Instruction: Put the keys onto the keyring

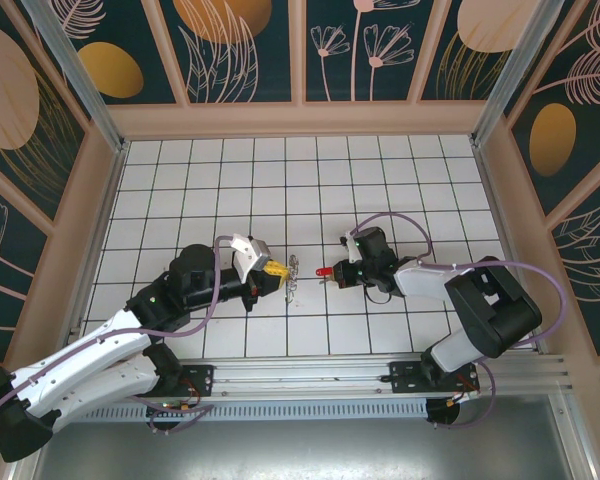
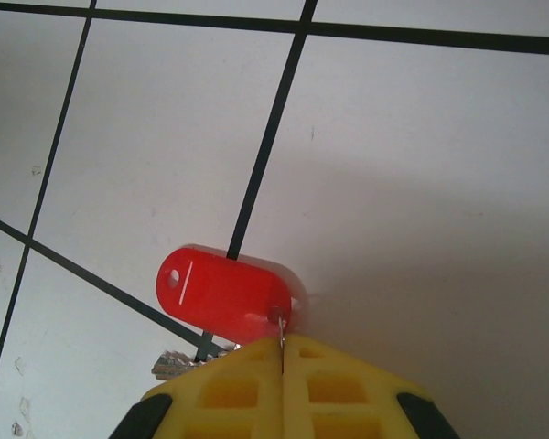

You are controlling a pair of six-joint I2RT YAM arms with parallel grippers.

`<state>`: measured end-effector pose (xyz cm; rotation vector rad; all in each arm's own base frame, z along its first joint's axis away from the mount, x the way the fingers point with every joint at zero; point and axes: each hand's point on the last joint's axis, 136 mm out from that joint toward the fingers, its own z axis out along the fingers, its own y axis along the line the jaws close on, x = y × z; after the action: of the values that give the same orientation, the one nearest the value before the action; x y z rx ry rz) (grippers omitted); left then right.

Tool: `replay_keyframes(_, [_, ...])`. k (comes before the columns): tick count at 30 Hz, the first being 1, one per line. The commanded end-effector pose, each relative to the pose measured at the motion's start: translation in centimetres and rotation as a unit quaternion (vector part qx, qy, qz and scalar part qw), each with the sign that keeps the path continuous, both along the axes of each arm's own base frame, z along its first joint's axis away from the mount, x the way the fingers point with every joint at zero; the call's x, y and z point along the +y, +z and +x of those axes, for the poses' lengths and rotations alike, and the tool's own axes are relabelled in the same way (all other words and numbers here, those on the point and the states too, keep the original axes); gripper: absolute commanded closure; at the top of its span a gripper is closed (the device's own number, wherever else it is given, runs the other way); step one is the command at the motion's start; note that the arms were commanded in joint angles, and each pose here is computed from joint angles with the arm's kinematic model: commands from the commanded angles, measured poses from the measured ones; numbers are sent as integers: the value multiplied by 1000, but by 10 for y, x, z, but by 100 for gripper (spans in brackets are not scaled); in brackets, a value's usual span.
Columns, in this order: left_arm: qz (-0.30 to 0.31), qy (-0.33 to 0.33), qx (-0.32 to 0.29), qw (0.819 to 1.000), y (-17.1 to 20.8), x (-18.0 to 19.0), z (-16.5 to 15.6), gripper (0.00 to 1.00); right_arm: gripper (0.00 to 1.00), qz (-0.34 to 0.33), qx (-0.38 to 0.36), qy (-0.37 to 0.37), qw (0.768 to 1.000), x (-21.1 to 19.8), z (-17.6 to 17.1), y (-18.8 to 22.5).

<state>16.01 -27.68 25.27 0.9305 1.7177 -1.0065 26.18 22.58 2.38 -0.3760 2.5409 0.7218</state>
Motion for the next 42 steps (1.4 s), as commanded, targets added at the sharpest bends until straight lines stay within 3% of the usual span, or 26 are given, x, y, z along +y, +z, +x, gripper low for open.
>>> replay_keyframes(1, [-21,-7,-9,1000,12,-2,-1,100,100,18,-41,18,999,3,3,19])
replay_keyframes(6, [-13,-5,-15,1000,13,-1,0,100,100,50,-129,58,989,5,-2,67])
replay_keyframes(10, [-4,-5,-23,1000,15,-2,2,100,100,87,-224,106,965,9,-15,122])
replay_keyframes(18, [23,-21,-40,999,24,-6,2,100,100,188,-411,204,868,12,-70,237])
replay_keyframes(23, [45,-43,-44,997,25,-9,-1,100,100,202,-426,262,842,24,-91,269])
replay_keyframes(30, [49,-51,-53,996,31,-11,-1,100,100,196,-432,307,825,45,-108,286])
replay_keyframes(42, [57,-34,-69,995,34,-7,4,100,100,158,-415,337,830,66,-114,274])
